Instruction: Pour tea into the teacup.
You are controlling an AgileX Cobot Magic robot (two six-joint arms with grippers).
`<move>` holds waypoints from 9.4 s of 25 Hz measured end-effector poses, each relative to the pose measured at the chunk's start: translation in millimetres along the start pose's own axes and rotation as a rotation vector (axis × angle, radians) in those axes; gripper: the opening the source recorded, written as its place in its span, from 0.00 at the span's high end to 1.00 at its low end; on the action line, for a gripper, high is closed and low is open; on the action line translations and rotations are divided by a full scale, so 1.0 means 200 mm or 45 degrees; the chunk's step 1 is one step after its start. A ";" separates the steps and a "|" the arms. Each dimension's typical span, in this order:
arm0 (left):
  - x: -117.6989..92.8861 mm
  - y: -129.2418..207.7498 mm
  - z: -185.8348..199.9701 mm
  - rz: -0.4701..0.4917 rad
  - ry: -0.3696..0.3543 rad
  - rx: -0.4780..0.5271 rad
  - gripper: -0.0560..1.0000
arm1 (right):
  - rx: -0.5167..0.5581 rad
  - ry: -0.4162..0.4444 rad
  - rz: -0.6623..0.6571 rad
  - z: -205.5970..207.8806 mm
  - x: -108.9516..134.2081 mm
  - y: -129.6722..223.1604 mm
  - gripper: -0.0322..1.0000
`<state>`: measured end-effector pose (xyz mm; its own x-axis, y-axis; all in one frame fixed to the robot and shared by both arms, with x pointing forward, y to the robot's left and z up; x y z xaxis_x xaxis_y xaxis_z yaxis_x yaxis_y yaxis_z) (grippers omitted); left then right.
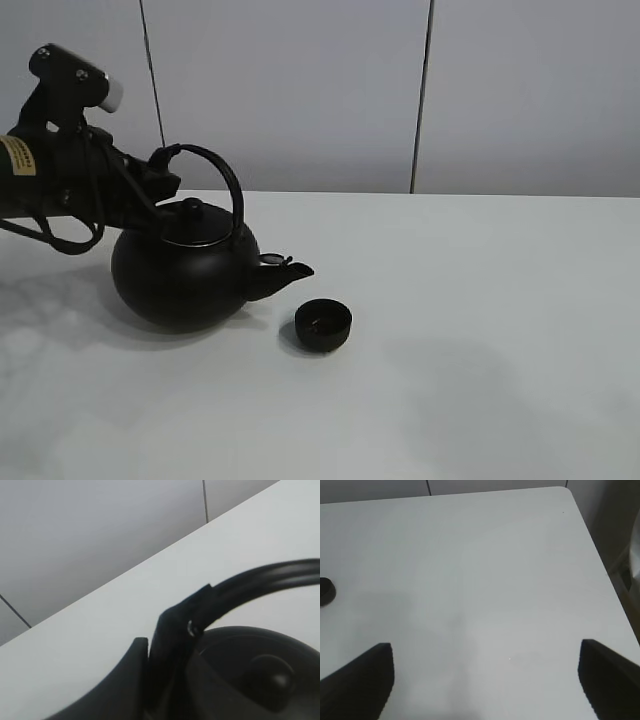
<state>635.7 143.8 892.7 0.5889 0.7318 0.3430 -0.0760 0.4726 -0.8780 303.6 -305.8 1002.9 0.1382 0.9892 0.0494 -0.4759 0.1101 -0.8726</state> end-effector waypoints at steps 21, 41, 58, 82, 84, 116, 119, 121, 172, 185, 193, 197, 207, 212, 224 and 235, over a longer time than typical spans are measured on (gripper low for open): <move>-0.05 -0.03 -0.05 -0.058 0.053 0.054 0.84 | -0.001 0.000 0.000 0.00 0.00 0.00 0.30; -0.04 -0.06 -0.07 -0.141 0.057 0.073 0.84 | -0.001 0.000 0.000 0.00 0.00 0.00 0.30; -0.05 -0.06 -0.07 -0.201 0.071 0.065 0.84 | -0.001 0.000 0.000 0.00 0.00 0.00 0.30; -0.05 -0.07 -0.07 -0.252 0.072 0.059 0.84 | -0.001 0.000 0.000 0.00 0.00 0.00 0.30; -0.05 -0.07 -0.07 -0.251 0.072 0.058 0.84 | -0.001 0.000 0.000 0.00 0.00 0.00 0.30; -0.01 0.10 0.12 0.304 -0.143 -0.053 0.84 | -0.001 0.000 0.000 0.00 0.00 0.00 0.30; 0.02 0.11 0.13 0.344 -0.194 -0.052 0.84 | -0.001 0.000 0.000 0.00 0.00 0.00 0.30; 0.04 0.15 0.16 0.371 -0.240 -0.023 0.84 | -0.001 0.000 0.000 0.00 0.00 0.00 0.30; -0.03 0.06 0.48 0.253 -0.206 -0.032 0.47 | 0.000 0.000 0.000 0.00 0.00 0.00 0.30; 0.54 -0.52 0.64 0.329 -0.395 0.286 0.29 | 0.000 0.000 0.000 0.00 0.00 0.00 0.30; 1.15 -0.36 1.10 0.543 -0.887 0.407 0.29 | -0.002 0.000 0.000 0.00 0.00 0.00 0.30; 1.20 -0.32 1.30 0.673 -1.003 0.405 0.29 | -0.002 0.000 0.000 0.00 0.00 0.00 0.30; 0.82 -0.58 1.58 0.646 -0.929 0.247 0.29 | -0.002 0.000 0.000 0.00 0.00 0.00 0.30; 0.49 -0.65 1.80 0.418 -0.841 0.191 0.29 | -0.002 0.000 0.000 0.00 0.00 0.00 0.30; -0.10 -0.23 1.99 0.472 -0.759 0.298 0.29 | -0.001 0.000 0.000 0.00 0.00 0.00 0.30; -0.19 0.04 1.95 0.706 -0.772 0.460 0.29 | -0.001 0.000 0.000 0.00 0.00 0.00 0.30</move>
<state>298.4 311.3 1001.8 -0.1262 0.9861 0.1079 -0.5317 0.0246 -0.8466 303.7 -305.8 1003.0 0.1382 0.9892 0.0495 -0.4752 0.1100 -0.8730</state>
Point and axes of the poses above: a point on each arm's last joint axis where the gripper is mounted, z pointing back along that axis away from the gripper, x along the wrist's bending axis when the last joint is at zero, y = z × x, the point moved 8 cm from there along -z, pointing out along that axis toward the gripper, and after that the axes turned 5 degrees about -z, right-handed, at the moved point
